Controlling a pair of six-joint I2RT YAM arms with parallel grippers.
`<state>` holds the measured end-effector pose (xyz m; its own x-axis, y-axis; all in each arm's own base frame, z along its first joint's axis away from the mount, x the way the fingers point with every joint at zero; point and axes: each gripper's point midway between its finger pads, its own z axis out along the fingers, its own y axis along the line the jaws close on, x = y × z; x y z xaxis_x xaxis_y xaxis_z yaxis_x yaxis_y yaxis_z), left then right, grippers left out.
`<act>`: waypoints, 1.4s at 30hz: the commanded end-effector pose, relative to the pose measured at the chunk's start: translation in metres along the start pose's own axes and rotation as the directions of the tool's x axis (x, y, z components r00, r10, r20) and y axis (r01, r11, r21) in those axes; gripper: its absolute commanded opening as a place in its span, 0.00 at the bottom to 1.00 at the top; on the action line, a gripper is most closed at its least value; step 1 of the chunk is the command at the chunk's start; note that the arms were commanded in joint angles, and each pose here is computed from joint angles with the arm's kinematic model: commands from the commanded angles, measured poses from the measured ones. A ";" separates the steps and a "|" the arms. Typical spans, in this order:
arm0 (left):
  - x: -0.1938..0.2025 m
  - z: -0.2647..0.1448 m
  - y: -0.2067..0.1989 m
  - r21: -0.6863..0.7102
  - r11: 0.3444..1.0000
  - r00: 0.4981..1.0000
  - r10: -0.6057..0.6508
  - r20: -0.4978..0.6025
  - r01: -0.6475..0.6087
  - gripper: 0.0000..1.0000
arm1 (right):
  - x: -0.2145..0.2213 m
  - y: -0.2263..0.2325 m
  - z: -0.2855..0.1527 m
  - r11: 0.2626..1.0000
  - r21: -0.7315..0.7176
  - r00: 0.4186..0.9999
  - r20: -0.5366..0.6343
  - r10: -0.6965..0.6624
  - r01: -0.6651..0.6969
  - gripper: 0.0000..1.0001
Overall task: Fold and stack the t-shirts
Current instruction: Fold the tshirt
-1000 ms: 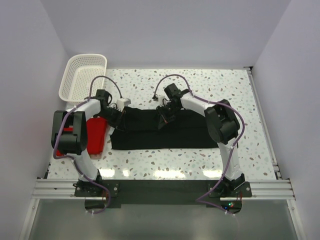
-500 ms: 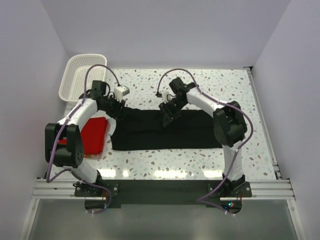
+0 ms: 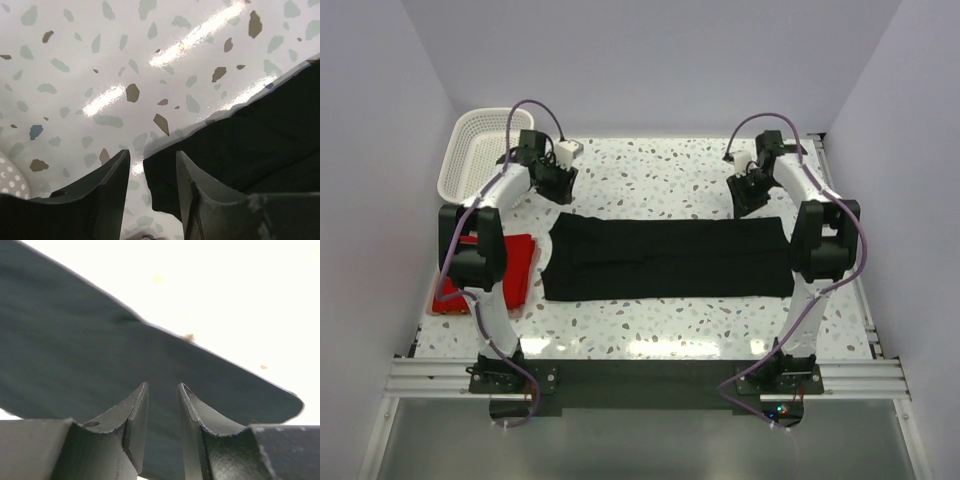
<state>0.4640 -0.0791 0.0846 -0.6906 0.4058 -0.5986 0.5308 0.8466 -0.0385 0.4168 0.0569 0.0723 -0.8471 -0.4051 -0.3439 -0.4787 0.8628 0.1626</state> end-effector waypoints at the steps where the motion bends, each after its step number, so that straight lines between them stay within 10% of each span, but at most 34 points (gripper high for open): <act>1: -0.003 0.004 0.009 -0.021 1.000 1.000 -0.024 -0.021 0.023 0.47 | 0.015 -0.028 0.005 0.994 0.086 0.996 -0.069 -0.062 0.068 0.33; 14: 0.058 0.018 0.002 0.054 0.998 0.981 -0.015 -0.193 0.026 0.44 | 0.066 -0.071 0.030 0.990 0.138 0.978 -0.211 -0.004 0.034 0.30; 24: 0.030 -0.012 -0.001 0.073 0.997 0.999 -0.023 -0.034 0.025 0.48 | 0.050 -0.064 0.009 0.994 0.104 0.990 -0.138 -0.006 0.021 0.29; 34: 0.029 -0.033 -0.036 0.388 0.879 0.949 -0.314 0.033 0.278 0.24 | -0.071 0.087 -0.060 0.963 -0.180 0.939 0.317 -0.136 0.201 0.36; 42: 0.072 -0.009 -0.037 0.313 0.856 0.910 -0.406 -0.087 0.411 0.04 | -0.109 0.227 -0.031 0.865 -0.240 0.851 0.418 -0.318 0.441 0.34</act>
<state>0.3878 -0.0760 0.0543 -0.8787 0.0960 -0.4676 0.3572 0.7819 -0.5109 0.3970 0.2448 0.1795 -0.5008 -0.4994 -0.7070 -0.8143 0.5489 0.1890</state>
